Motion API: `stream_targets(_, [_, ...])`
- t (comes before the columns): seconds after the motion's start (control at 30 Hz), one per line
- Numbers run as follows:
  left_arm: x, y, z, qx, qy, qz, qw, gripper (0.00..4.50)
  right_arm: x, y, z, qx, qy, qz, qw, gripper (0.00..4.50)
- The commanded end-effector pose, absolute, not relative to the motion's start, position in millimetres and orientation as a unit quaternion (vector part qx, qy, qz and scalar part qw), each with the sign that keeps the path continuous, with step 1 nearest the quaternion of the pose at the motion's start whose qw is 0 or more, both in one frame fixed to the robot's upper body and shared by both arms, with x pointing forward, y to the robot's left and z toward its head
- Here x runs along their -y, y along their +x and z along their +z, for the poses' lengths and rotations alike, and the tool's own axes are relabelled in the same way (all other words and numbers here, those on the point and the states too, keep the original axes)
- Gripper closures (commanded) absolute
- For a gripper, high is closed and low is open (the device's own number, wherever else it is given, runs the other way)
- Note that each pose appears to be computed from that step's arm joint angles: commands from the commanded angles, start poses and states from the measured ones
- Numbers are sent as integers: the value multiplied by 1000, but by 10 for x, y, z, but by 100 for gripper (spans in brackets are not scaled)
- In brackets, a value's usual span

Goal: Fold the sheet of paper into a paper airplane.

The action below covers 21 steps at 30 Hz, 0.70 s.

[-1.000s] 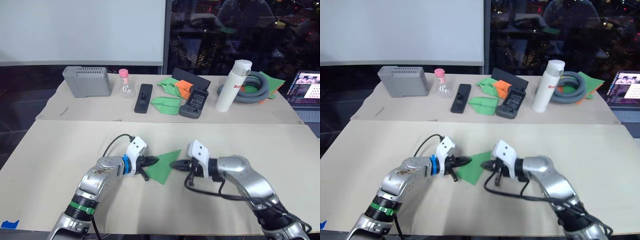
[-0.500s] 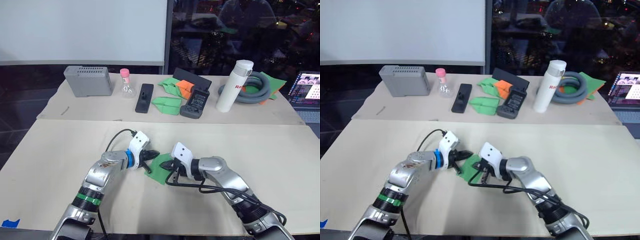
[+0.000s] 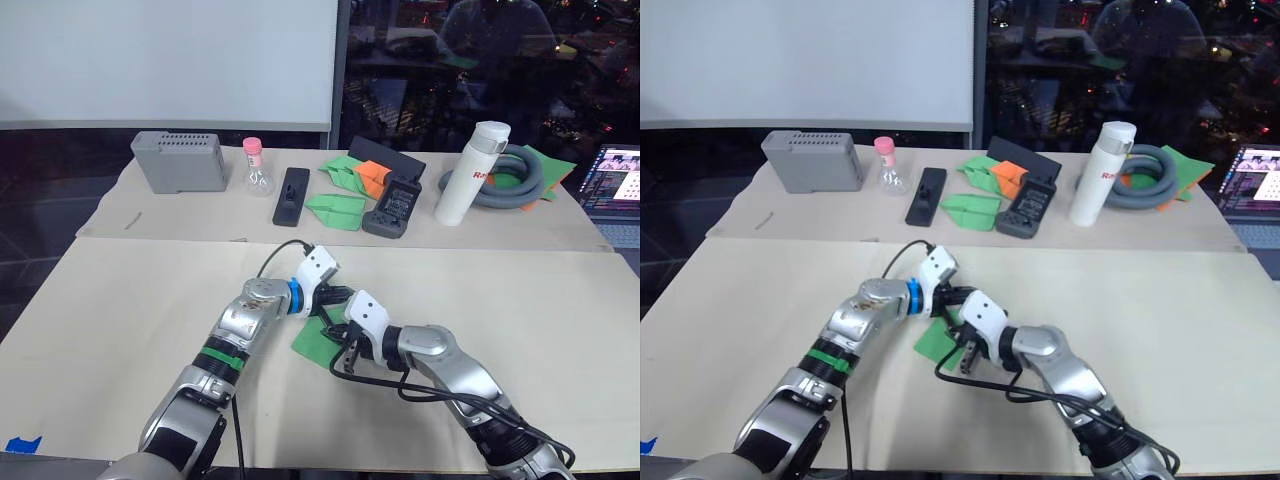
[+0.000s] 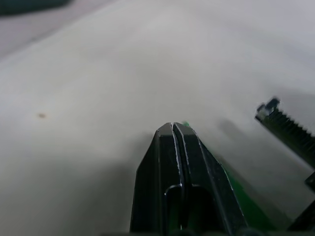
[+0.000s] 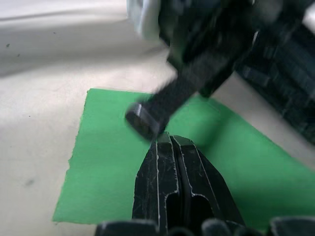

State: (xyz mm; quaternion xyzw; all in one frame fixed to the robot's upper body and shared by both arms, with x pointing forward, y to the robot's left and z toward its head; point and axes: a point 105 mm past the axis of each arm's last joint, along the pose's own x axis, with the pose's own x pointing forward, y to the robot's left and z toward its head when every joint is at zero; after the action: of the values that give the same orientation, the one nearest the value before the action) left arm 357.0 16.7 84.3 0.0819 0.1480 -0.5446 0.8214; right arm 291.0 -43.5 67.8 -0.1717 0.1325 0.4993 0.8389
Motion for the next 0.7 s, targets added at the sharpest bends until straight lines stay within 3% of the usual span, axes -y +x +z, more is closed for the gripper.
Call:
stream_targets(0.03, [-63,3561,879,-130,111,-567,805,447,582,2846,397,-199,-176,478,837,450])
stream_targets(0.4, [-223,3577,626,-167,131,-548,810,447,588,2845,407,-200,-176,475,839,450])
stream_targets(0.7, [-744,3402,416,-215,135,-513,820,447,525,2875,402,-199,-182,494,827,450])
